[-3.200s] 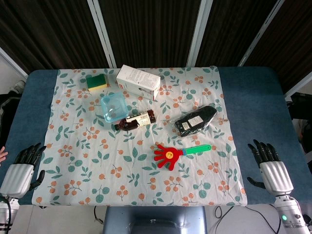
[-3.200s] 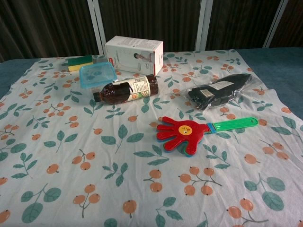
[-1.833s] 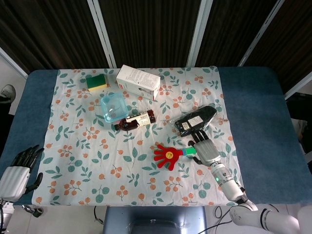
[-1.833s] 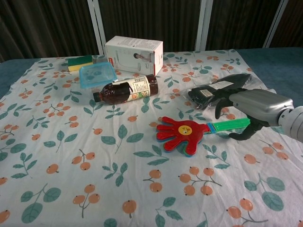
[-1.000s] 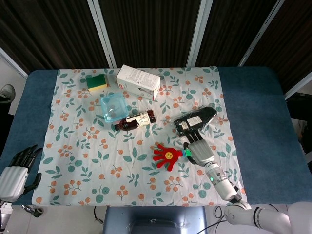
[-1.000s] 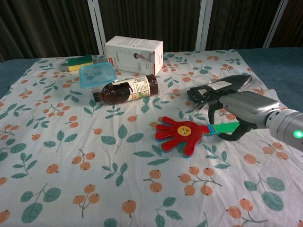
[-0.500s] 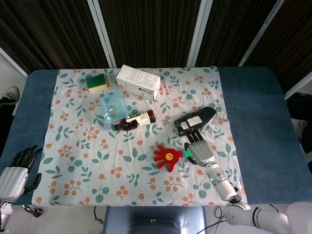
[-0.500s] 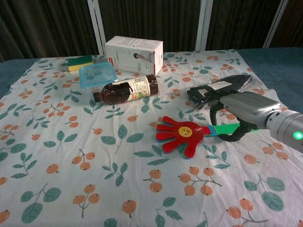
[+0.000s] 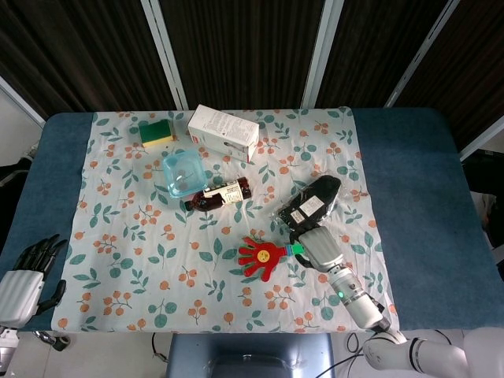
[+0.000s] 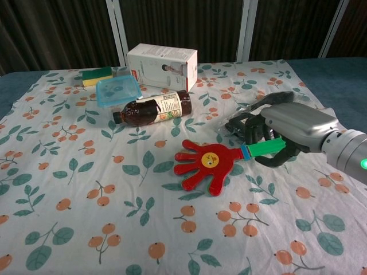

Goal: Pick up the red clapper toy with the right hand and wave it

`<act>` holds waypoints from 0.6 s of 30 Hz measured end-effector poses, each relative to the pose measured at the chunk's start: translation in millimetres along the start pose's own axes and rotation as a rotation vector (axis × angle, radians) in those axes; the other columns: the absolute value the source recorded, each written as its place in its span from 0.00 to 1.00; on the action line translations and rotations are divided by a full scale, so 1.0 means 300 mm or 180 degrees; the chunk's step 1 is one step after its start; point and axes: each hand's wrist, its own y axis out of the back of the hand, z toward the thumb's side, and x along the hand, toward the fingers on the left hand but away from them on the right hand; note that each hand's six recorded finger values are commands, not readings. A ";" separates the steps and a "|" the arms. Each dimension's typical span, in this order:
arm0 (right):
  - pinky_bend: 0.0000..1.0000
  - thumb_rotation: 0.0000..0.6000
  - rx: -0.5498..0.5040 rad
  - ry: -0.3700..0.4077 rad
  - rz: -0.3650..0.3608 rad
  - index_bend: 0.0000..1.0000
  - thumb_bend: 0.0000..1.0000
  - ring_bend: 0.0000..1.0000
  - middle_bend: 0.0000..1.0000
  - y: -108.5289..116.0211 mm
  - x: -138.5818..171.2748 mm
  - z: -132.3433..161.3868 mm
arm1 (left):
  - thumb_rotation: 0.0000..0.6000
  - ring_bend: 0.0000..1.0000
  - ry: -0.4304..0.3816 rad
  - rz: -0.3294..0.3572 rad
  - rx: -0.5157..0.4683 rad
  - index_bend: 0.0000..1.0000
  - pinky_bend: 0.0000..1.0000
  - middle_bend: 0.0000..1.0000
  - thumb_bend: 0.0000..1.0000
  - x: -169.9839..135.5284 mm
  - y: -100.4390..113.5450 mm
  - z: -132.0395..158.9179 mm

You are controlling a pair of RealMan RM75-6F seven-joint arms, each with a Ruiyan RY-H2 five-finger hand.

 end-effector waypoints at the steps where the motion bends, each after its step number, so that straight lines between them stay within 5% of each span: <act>1: 0.67 1.00 -0.0014 0.0034 -0.0028 0.91 0.54 0.63 0.61 0.005 0.004 0.007 | 1.00 0.00 -0.0002 0.0000 -0.0001 0.00 0.12 0.00 0.47 0.000 0.000 0.001; 12: 0.84 1.00 -0.0310 0.0187 -0.0112 0.95 0.54 0.80 0.73 0.021 0.027 0.049 | 1.00 0.00 -0.0005 0.0008 -0.0011 0.00 0.12 0.00 0.47 -0.003 0.004 0.000; 18: 0.87 1.00 -0.1022 0.0153 -0.0182 0.95 0.54 0.84 0.76 0.034 0.030 0.052 | 1.00 0.00 -0.0005 0.0033 -0.0014 0.00 0.12 0.00 0.47 -0.009 0.010 -0.001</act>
